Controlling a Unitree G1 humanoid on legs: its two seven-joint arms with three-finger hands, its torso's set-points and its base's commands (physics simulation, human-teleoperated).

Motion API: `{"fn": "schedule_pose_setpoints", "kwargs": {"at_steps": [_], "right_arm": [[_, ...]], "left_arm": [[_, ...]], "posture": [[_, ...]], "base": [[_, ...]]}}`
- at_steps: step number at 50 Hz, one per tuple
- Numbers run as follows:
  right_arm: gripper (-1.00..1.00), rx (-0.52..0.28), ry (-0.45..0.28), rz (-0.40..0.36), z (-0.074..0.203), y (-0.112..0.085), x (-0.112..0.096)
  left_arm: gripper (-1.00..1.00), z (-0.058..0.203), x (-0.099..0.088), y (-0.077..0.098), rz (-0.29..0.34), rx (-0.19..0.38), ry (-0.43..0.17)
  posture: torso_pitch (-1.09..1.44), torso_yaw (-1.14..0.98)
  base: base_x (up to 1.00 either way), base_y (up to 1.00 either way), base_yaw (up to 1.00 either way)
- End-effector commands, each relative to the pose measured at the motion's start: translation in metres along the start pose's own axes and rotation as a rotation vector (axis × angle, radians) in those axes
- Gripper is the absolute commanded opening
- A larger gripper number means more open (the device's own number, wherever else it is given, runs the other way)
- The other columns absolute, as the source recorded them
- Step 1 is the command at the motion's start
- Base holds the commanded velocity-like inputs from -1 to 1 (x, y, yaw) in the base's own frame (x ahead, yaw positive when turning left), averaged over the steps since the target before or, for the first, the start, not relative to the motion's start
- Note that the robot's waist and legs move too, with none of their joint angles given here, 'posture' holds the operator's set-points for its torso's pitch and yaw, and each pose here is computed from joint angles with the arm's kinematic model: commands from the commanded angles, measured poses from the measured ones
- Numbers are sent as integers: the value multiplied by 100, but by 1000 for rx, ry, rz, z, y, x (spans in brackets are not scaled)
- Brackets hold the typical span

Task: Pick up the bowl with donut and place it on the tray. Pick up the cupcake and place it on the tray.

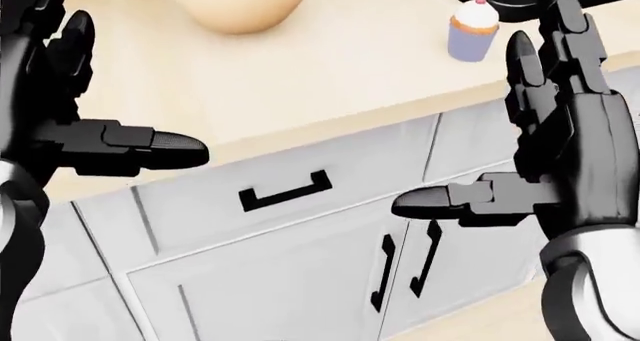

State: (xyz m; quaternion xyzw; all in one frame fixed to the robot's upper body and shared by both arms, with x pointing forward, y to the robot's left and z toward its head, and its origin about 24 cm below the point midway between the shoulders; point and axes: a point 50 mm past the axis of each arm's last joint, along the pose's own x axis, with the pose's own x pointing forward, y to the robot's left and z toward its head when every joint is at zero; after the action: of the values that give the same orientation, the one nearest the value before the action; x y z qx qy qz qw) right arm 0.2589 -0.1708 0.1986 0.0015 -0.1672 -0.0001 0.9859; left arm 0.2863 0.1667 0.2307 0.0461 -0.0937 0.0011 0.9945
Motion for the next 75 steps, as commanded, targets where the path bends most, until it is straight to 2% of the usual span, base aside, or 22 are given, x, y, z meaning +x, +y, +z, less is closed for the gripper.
{"fn": "schedule_pose_setpoints", "kwargs": {"at_steps": [1,24,36,51,55,58,62,64,67,71,75], "right_arm": [[100,-10,-33,-18,6,-4,1],[100,-1,-61,-22,15,-10,1],[100,-5,-70,-18,22,-9,-1],[100,-35,-97,-5,36,-6,2],[100,-41,-108,-6,43,-8,0],[100,-47,-112,-10,44,-9,0],[100,-49,-112,-11,45,-9,-1],[100,-50,-114,-13,45,-10,-2],[100,-50,-116,-18,46,-12,-3],[100,-51,-119,-21,47,-13,-3],[100,-51,-119,-21,48,-12,-4]], "left_arm": [[100,14,1,-4,-22,4,-67],[100,22,10,-9,-38,13,-85],[100,34,4,-4,-29,10,-105],[100,58,-5,6,-13,15,-149],[100,65,-5,6,-17,69,-159],[100,73,-5,6,-17,88,-170],[100,70,1,5,-21,134,-166],[100,67,8,5,-10,222,-176],[100,60,17,1,-16,324,-172],[100,55,27,-4,-22,416,-188],[100,46,34,-11,-40,539,-199]], "posture": [[0,0],[0,0],[0,0],[0,0],[0,0],[0,0],[0,0],[0,0],[0,0],[0,0],[0,0]], "base": [[0,0,0],[55,-17,0],[65,-5,0],[0,0,0],[0,0,0],[0,0,0],[0,0,0],[0,0,0],[0,0,0],[0,0,0],[0,0,0]]}}
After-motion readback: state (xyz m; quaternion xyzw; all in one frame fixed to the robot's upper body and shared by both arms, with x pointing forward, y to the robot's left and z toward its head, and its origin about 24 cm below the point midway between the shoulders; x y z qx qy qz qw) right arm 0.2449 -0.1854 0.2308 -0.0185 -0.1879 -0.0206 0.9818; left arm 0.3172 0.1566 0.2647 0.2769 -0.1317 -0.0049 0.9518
